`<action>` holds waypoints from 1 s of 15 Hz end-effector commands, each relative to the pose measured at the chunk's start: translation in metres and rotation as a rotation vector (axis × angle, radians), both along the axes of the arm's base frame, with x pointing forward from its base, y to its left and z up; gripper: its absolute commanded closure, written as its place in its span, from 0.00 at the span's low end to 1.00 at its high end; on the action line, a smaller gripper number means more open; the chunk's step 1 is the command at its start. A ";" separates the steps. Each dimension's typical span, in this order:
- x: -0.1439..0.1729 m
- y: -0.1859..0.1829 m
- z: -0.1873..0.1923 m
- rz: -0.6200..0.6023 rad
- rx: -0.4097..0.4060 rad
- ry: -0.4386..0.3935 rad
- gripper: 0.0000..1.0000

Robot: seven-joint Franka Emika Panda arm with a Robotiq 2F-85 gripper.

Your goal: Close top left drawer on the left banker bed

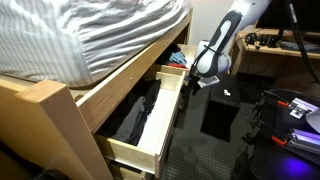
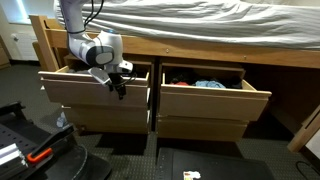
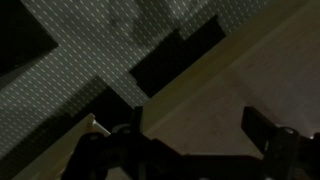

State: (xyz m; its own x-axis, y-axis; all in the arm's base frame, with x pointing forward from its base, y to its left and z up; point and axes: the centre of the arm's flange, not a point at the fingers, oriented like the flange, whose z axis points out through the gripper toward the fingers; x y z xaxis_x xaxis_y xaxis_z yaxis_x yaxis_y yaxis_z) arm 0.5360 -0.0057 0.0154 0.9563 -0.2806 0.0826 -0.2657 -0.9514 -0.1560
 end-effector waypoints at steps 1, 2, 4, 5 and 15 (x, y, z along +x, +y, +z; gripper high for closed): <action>-0.009 0.014 -0.005 0.035 0.098 -0.172 0.00; -0.005 0.020 -0.004 0.051 0.117 -0.224 0.00; -0.001 0.032 0.004 0.082 0.145 -0.335 0.00; -0.001 0.037 0.007 0.101 0.155 -0.389 0.00; 0.041 0.042 0.025 0.178 0.186 -0.455 0.00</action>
State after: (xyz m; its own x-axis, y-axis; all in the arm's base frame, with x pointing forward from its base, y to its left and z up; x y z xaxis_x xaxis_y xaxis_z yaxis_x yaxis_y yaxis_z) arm 0.5768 0.0364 0.0408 0.8696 -0.1660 0.4651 0.0319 -0.9210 -0.3883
